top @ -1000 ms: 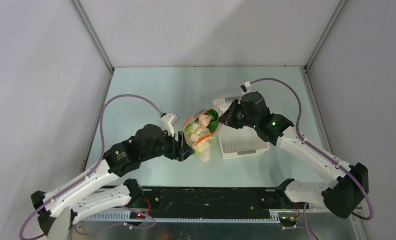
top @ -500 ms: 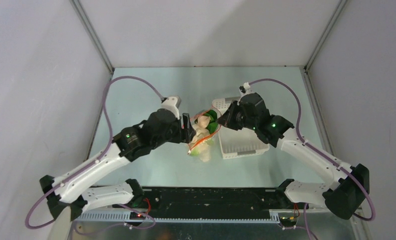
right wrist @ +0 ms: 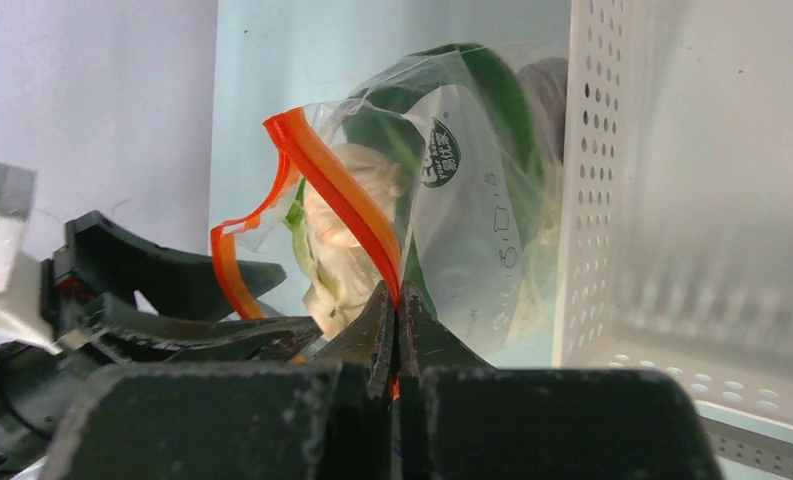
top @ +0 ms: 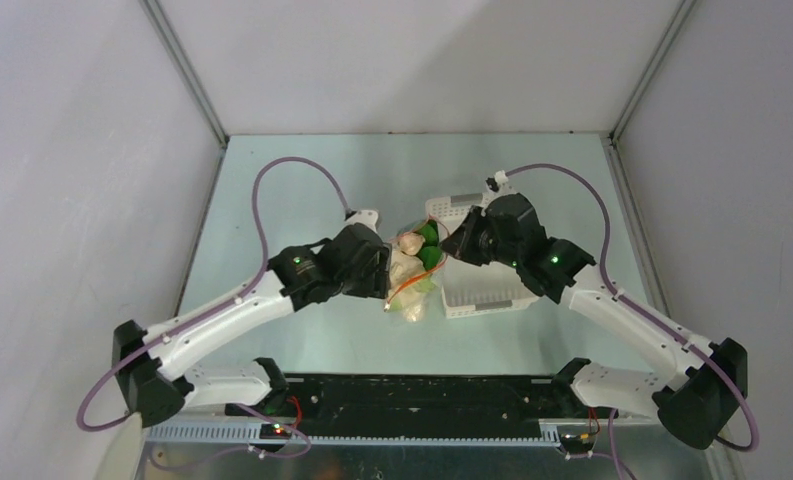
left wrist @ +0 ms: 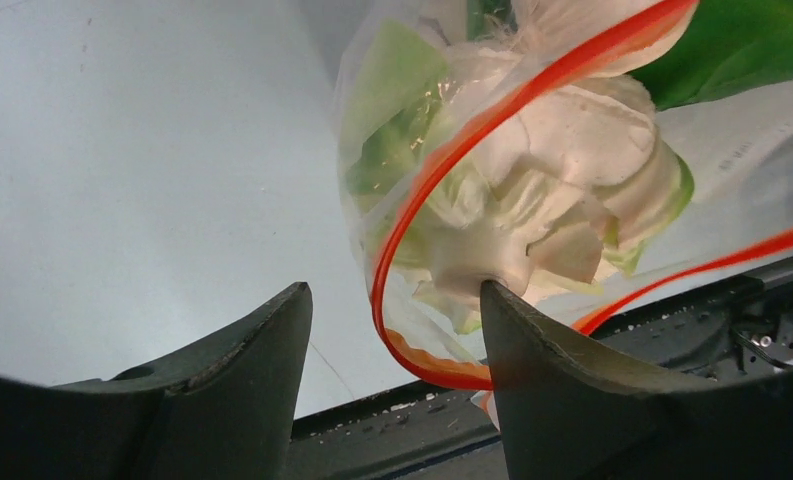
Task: Place the food in the zip-top bag and seal the zipper
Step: Adjust the zipper food storage bag at the center of the board.
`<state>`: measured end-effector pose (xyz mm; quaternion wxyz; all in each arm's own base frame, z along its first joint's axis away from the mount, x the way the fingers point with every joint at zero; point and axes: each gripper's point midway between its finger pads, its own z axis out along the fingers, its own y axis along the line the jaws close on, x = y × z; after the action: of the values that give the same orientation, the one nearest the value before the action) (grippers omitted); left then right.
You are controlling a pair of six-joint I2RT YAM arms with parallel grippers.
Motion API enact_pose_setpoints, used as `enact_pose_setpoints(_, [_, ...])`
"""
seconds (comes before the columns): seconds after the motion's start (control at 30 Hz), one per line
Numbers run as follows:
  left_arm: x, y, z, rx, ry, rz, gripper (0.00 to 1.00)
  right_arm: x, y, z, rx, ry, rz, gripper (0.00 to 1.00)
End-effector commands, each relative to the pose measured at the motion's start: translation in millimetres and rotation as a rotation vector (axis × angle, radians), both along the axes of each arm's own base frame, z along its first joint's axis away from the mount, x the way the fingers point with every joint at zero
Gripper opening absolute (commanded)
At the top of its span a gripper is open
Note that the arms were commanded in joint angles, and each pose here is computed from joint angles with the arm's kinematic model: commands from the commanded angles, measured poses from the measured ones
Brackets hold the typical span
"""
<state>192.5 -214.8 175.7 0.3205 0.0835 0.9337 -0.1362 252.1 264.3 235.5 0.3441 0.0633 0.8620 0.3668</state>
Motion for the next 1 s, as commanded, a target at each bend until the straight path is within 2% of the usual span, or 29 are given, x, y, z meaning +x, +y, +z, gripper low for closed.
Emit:
enact_pose_setpoints(0.0, [5.1, -17.0, -18.4, 0.011, 0.038, -0.017, 0.68, 2.8, -3.4, 23.8, 0.054, -0.082, -0.026, 0.00])
enact_pose_setpoints(0.2, [10.6, -25.3, -24.3, 0.038, 0.062, -0.018, 0.65, 0.6, -1.4, 22.2, 0.061, -0.078, -0.012, 0.00])
enact_pose_setpoints(0.3, [10.9, -24.8, -12.2, 0.025, 0.045, -0.021, 0.63, 1.7, 0.0, 25.4, 0.071, -0.090, -0.010, 0.00])
enact_pose_setpoints(0.53, [6.2, -22.3, 29.5, -0.061, -0.017, -0.047, 0.50, 1.1, 1.7, 28.3, 0.079, -0.099, -0.004, 0.00])
enact_pose_setpoints(0.6, [5.3, -18.6, 32.8, -0.058, -0.026, -0.045, 0.44, 0.4, 2.4, 29.3, 0.082, -0.102, -0.001, 0.00])
enact_pose_setpoints(0.87, [5.5, -18.9, 46.1, -0.080, -0.037, -0.037, 0.02, 0.1, 3.8, 34.0, 0.090, -0.120, 0.007, 0.00])
enact_pose_setpoints(0.97, [6.6, -18.3, 66.0, -0.105, -0.080, -0.053, 0.00, 0.1, 5.5, 41.9, 0.111, -0.142, 0.010, 0.00])
